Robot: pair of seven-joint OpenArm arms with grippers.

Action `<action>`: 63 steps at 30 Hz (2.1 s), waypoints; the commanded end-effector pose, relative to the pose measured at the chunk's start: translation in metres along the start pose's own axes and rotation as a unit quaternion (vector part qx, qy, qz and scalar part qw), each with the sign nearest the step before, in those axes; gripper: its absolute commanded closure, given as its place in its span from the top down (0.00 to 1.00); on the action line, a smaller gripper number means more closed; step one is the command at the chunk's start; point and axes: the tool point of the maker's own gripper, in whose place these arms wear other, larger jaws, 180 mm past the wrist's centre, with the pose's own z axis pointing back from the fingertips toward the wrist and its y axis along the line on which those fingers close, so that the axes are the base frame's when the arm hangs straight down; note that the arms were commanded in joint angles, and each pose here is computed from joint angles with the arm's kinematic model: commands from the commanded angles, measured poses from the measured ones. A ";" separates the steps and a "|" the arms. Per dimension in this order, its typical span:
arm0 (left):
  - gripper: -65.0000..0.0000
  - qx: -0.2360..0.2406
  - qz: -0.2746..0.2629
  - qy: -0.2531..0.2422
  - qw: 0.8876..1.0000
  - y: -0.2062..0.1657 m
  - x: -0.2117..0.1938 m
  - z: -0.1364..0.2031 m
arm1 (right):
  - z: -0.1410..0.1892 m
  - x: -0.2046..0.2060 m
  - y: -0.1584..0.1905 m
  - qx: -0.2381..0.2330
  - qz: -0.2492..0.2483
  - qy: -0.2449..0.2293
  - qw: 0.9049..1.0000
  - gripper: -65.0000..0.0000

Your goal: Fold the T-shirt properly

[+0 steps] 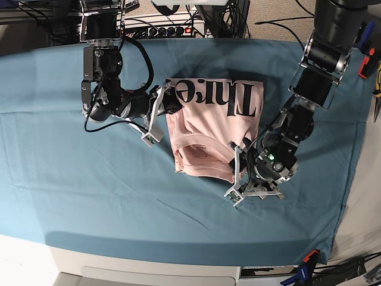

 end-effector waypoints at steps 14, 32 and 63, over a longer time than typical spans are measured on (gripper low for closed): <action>0.49 -0.002 0.039 -0.054 0.998 0.047 0.048 0.029 | 0.005 0.014 0.001 0.002 0.010 -0.022 1.000 0.00; 0.49 0.002 0.071 -0.042 0.997 0.094 0.024 0.053 | 0.021 0.068 -0.001 0.009 0.041 -0.080 0.996 0.00; 0.39 -0.061 0.228 -0.004 0.972 0.109 -0.150 0.144 | 0.249 -0.033 -0.113 -0.270 -0.068 -0.185 0.942 0.00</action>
